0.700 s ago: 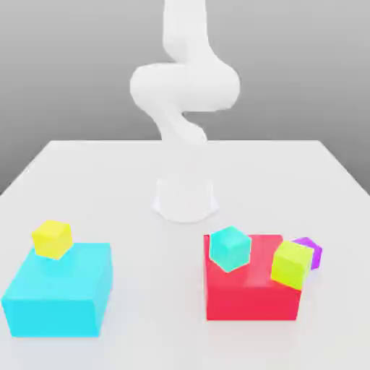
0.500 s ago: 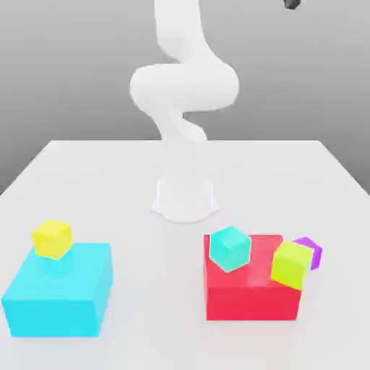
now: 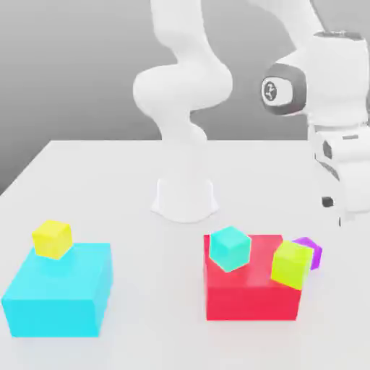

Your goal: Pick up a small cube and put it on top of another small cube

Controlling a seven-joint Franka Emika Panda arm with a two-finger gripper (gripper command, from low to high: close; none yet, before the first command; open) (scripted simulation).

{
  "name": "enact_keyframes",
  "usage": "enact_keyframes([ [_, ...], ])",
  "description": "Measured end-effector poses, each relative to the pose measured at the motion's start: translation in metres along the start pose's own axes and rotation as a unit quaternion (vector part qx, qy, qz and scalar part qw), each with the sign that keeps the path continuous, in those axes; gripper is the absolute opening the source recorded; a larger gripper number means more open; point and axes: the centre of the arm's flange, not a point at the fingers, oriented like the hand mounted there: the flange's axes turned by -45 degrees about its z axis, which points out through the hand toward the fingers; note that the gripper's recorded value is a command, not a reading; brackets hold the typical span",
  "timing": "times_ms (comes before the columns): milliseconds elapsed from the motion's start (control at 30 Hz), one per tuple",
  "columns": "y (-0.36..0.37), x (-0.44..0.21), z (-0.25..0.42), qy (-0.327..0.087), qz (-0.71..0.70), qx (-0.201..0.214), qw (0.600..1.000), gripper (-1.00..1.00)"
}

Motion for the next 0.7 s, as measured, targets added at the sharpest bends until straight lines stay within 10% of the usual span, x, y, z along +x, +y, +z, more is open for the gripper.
enact_keyframes([
  [333, -0.059, 0.006, 0.104, -0.024, -0.129, 0.044, 0.99, 0.0],
  [367, -0.06, 0.006, 0.111, -0.024, -0.129, 0.044, 0.99, -1.0],
  [700, -0.057, 0.007, 0.091, -0.025, -0.129, 0.045, 0.99, -1.0],
])
